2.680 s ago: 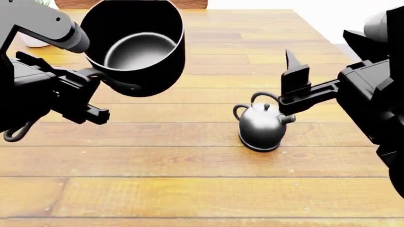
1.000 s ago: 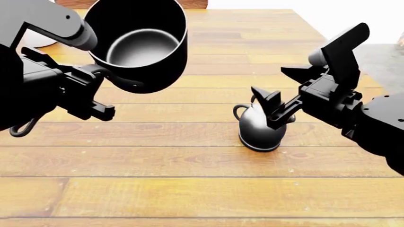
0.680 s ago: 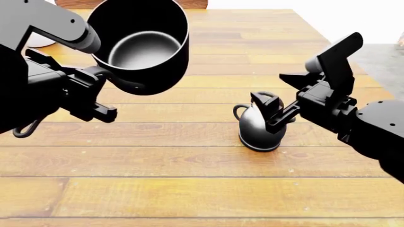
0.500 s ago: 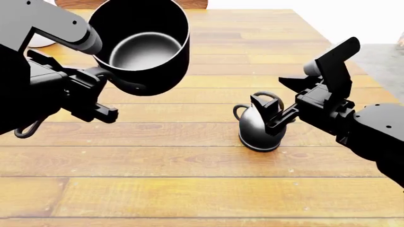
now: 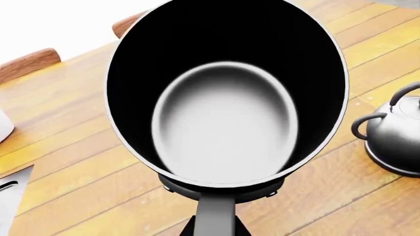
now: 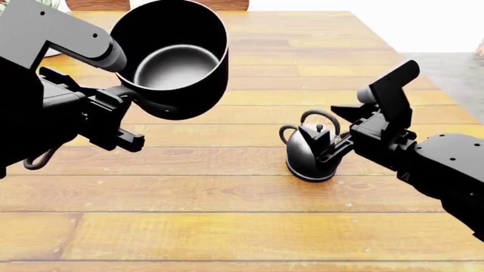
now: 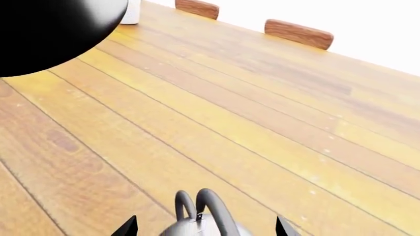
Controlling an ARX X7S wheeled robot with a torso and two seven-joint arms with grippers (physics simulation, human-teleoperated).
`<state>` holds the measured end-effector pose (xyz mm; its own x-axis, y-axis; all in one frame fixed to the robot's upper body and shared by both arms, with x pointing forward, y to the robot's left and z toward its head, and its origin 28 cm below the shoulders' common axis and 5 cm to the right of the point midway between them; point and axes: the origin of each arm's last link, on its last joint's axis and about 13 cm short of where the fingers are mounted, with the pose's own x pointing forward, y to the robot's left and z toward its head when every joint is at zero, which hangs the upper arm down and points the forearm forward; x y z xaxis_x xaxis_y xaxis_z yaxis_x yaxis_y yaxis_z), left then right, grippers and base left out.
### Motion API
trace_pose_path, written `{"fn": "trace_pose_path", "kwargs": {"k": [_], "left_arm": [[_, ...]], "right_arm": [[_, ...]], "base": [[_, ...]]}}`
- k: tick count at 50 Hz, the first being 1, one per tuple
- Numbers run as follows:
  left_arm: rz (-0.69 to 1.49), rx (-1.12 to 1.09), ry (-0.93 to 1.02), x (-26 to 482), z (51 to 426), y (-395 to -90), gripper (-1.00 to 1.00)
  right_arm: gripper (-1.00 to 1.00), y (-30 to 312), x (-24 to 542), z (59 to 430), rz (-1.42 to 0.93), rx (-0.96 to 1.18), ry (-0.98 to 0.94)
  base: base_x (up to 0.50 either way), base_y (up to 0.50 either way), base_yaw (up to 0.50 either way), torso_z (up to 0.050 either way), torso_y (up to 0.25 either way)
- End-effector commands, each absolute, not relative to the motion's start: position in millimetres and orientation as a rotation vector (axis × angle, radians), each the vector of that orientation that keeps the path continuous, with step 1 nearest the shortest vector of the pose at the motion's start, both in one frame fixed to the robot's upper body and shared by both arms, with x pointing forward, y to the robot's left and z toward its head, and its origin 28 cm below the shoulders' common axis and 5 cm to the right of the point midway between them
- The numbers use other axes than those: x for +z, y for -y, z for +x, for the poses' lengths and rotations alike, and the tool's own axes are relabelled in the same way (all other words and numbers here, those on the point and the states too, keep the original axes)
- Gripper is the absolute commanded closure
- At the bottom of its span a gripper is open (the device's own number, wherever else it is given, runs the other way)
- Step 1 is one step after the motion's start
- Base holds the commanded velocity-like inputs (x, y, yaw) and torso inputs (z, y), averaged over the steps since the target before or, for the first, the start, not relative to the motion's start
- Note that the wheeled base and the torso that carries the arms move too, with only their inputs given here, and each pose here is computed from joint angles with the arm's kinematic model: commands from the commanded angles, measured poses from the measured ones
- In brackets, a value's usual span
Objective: Pick the teapot and pot and place them in the sink. Then turn on the water.
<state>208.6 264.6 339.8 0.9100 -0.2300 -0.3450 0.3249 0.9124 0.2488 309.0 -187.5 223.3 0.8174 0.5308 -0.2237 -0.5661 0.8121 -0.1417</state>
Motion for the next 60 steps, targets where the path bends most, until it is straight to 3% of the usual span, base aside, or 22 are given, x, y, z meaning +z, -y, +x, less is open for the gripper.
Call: {"fn": "trace_pose_path", "kwargs": {"k": [1,19,20,49,60], "left_arm": [[0.318,-0.206,-0.169,359.1,209.1,-270.7,1.00],[0.312,-0.208,-0.173,355.9,210.2,-271.2,1.00],[0.312,-0.209,-0.173,355.9,210.2,-271.3,1.00],[0.297,-0.205,-0.176,350.6,210.9,-273.0,1.00],[0.280,-0.205,-0.166,348.7,209.3,-274.5,1.00]], "right_arm": [[-1.00,188.4,216.6,310.2,-0.201,0.587,-0.203],[-1.00,189.1,209.0,310.3,-0.194,0.588,-0.235],[1.00,188.9,209.3,310.3,-0.193,0.586,-0.234],[1.00,182.8,231.0,303.9,-0.209,0.581,-0.154],[1.00,171.2,258.6,288.3,-0.275,0.455,-0.081]], "base": [[0.00,0.00,0.00,0.000,0.000],[0.00,0.00,0.00,0.001,0.002],[0.00,0.00,0.00,0.000,0.010],[0.00,0.00,0.00,0.001,0.003],[0.00,0.00,0.00,0.002,0.004]]}}
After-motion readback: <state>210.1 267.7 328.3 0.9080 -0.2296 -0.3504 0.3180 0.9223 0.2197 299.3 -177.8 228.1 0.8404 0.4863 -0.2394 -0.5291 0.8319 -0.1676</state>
